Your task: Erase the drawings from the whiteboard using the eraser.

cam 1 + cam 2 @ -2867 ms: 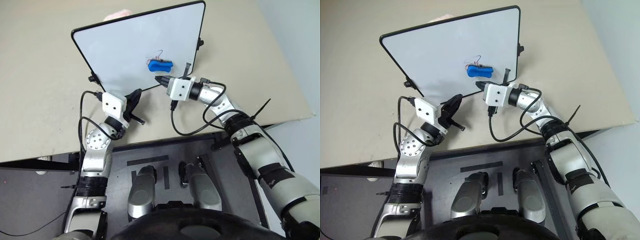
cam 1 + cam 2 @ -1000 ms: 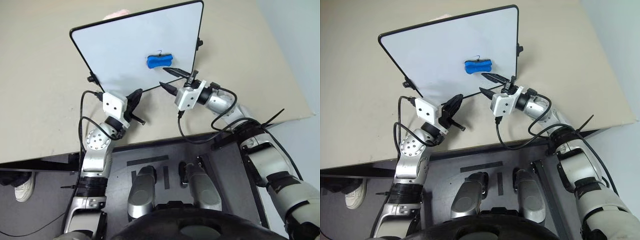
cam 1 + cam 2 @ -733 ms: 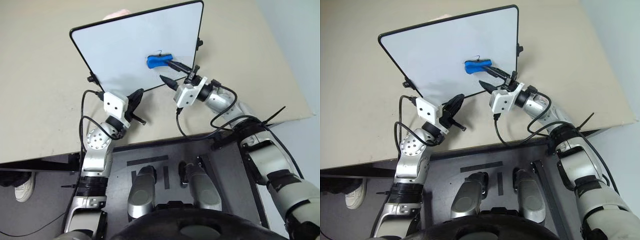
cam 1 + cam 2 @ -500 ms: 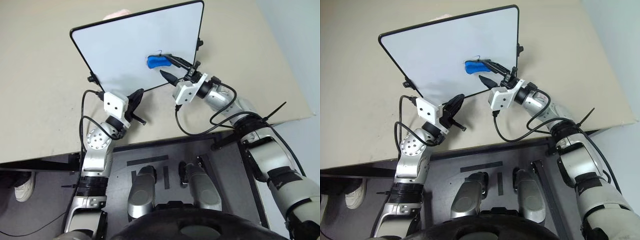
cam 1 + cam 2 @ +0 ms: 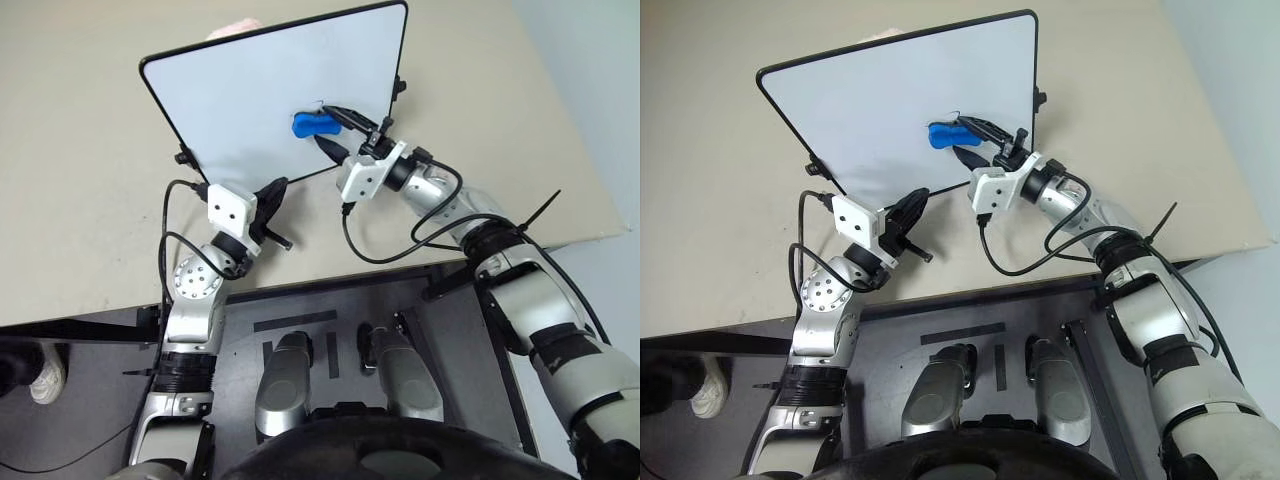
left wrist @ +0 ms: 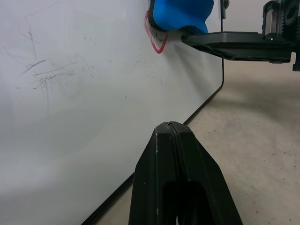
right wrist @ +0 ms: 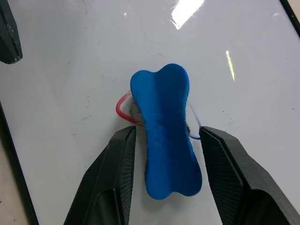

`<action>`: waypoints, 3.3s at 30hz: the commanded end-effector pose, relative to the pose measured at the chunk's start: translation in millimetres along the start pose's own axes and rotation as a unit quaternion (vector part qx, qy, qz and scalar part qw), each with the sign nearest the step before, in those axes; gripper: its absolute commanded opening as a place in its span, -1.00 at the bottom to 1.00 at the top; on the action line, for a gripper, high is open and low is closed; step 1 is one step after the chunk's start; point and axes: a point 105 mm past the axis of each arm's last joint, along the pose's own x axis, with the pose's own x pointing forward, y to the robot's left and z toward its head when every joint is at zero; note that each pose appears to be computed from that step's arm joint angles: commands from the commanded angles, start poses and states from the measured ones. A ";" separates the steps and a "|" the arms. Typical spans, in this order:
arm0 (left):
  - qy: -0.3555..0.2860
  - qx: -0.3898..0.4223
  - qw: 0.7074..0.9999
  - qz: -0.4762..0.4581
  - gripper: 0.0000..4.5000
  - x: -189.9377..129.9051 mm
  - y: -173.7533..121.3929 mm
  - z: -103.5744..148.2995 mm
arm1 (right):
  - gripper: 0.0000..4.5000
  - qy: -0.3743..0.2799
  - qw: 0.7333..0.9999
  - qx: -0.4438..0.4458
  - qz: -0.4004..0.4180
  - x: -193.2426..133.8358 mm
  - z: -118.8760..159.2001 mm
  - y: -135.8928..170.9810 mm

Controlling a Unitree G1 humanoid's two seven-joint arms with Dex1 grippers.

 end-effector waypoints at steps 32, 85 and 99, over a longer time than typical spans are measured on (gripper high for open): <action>-0.017 0.007 1.000 -0.001 -1.00 3.4 -0.9 8.2 | -0.99 -0.001 0.999 0.031 -0.023 11.3 6.8 -27.1; -0.014 0.011 1.000 0.001 -1.00 2.5 2.2 8.3 | -0.99 -0.033 0.997 0.039 -0.061 17.4 25.7 -36.1; -0.011 0.010 1.000 0.003 -1.00 0.7 3.0 6.8 | -0.99 -0.024 0.997 0.074 0.007 21.1 26.8 -1.9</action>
